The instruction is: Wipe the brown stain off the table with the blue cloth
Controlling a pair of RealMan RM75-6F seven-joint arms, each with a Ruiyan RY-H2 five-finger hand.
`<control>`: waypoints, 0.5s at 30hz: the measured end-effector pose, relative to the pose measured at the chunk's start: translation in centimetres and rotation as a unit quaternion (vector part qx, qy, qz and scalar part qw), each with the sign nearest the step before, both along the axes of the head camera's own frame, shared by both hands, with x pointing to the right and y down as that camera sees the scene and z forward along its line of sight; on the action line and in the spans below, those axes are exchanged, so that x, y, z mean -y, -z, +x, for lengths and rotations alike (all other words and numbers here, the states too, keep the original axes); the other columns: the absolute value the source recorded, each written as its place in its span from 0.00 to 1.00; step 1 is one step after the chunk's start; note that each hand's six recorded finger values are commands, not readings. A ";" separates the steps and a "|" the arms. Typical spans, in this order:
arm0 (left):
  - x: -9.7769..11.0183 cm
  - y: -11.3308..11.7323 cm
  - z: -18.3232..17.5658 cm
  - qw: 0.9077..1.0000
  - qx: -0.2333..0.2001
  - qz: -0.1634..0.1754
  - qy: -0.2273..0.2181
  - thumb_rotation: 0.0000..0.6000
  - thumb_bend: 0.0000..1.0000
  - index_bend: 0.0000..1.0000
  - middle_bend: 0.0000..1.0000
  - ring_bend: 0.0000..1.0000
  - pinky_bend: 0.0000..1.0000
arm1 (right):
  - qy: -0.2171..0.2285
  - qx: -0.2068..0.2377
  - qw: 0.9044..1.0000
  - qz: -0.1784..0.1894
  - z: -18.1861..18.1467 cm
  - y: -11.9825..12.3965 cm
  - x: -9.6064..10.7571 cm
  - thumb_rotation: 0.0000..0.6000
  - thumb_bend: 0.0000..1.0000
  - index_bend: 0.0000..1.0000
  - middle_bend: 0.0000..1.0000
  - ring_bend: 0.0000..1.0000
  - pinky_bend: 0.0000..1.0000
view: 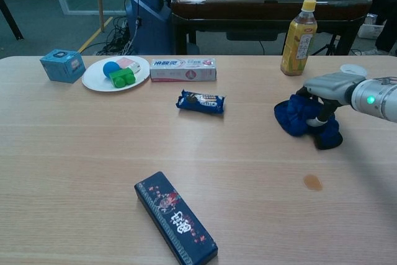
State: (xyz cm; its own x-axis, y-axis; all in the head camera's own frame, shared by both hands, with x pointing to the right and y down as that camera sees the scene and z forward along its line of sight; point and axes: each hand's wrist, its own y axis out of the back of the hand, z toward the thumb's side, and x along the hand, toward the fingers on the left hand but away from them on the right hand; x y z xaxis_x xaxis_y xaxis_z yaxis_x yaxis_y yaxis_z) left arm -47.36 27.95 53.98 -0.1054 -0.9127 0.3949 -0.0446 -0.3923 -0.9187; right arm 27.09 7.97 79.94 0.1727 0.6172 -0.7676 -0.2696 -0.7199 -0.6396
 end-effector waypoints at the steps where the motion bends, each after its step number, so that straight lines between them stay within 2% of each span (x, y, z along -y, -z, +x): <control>1: 0.0 0.0 0.0 1.000 0.000 0.001 0.000 1.00 0.33 0.19 0.00 0.05 0.00 | -0.002 0.006 1.000 0.002 0.0 0.1 0.0 1.00 0.63 0.65 0.52 0.50 0.69; 8: 0.0 0.0 -0.1 1.000 0.005 -0.002 0.002 1.00 0.34 0.19 0.00 0.05 0.00 | -0.023 0.082 0.996 0.009 -0.2 2.4 -0.3 1.00 0.64 0.68 0.53 0.52 0.71; 11: -0.1 -0.4 0.1 1.000 0.003 -0.006 0.000 1.00 0.34 0.19 0.00 0.05 0.00 | -0.018 0.120 0.993 0.000 -0.6 4.0 -1.3 1.00 0.64 0.68 0.53 0.52 0.71; 15: 0.0 -0.6 0.4 1.000 0.002 -0.007 -0.006 1.00 0.33 0.19 0.00 0.05 0.00 | 0.016 0.153 0.988 -0.014 -0.8 6.0 -3.9 1.00 0.64 0.68 0.53 0.52 0.71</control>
State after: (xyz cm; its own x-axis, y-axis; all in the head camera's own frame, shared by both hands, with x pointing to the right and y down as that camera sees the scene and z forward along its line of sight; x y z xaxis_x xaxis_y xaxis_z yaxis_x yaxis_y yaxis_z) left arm -46.96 27.94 54.54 -0.0964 -0.9079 0.4079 -0.0355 -0.4065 -0.9130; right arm 26.33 11.89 73.97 0.4182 0.5876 -0.6927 -0.0893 -0.7323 -0.6751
